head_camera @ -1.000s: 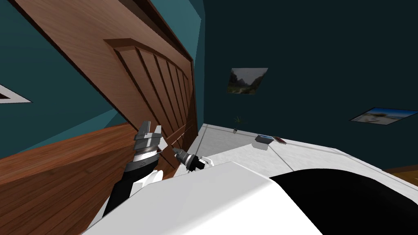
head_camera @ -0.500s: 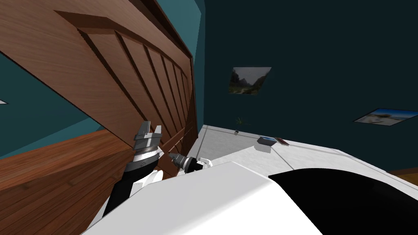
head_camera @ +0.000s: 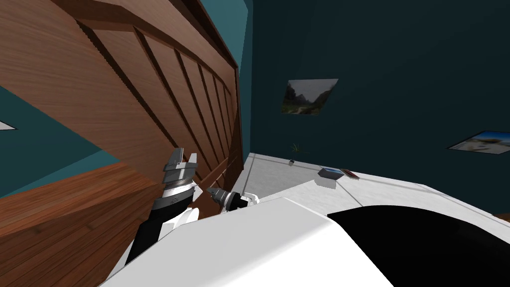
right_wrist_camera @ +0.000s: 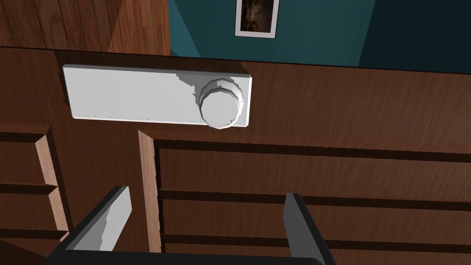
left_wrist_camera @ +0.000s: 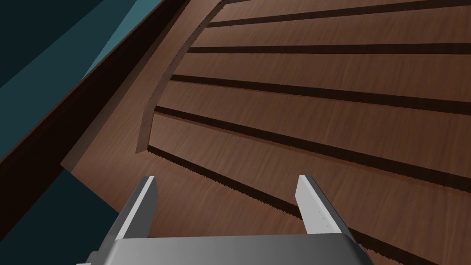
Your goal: Push the door open
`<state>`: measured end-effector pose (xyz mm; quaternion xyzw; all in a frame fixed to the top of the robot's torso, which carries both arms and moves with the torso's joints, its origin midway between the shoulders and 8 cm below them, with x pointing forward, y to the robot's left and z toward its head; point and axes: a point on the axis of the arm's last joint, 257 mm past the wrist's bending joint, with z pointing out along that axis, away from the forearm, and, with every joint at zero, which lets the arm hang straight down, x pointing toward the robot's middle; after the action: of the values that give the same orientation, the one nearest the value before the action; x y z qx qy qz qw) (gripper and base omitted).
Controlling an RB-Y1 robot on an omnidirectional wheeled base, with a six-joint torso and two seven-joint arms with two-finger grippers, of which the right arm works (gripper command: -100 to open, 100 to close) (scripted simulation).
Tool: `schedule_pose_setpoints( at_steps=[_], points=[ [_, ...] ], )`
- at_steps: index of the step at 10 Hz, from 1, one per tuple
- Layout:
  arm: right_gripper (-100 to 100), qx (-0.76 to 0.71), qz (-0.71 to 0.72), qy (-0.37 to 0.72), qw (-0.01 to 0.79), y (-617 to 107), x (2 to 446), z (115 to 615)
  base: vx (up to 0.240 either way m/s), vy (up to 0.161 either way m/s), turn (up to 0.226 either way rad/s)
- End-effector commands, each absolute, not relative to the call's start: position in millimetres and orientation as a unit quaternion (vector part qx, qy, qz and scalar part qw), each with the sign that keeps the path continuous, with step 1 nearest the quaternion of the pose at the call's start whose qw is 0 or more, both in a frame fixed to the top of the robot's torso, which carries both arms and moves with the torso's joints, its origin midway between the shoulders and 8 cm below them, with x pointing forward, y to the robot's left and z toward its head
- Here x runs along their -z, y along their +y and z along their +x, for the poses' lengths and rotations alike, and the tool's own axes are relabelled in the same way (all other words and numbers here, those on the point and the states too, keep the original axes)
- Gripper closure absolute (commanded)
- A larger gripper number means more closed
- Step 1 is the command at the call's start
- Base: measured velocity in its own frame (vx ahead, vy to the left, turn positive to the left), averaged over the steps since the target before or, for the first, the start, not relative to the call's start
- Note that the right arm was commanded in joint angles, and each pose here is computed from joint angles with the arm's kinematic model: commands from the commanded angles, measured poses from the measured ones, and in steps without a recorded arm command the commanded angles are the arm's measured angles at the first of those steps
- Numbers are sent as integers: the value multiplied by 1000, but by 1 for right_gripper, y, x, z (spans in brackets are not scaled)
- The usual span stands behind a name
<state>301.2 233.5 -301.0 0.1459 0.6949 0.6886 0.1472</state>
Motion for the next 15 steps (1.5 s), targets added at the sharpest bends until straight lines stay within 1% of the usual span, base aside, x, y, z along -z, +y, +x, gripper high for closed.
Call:
schedule_pose_setpoints(
  at_steps=[1,4,8,9,10,15],
  points=[
    [-100,-686,148,697,150,231,304,304,70,191,28],
    [-100,-684,152,696,152,231,305,308,108,198,32],
    [-100,-689,158,691,152,241,299,309,65,166,22],
    [-100,-688,157,692,152,239,301,309,13,71,-18],
    [100,-688,157,692,152,239,301,309,0,-15,11],
    [100,-688,157,692,152,239,301,309,-3,-14,1]
  ],
)
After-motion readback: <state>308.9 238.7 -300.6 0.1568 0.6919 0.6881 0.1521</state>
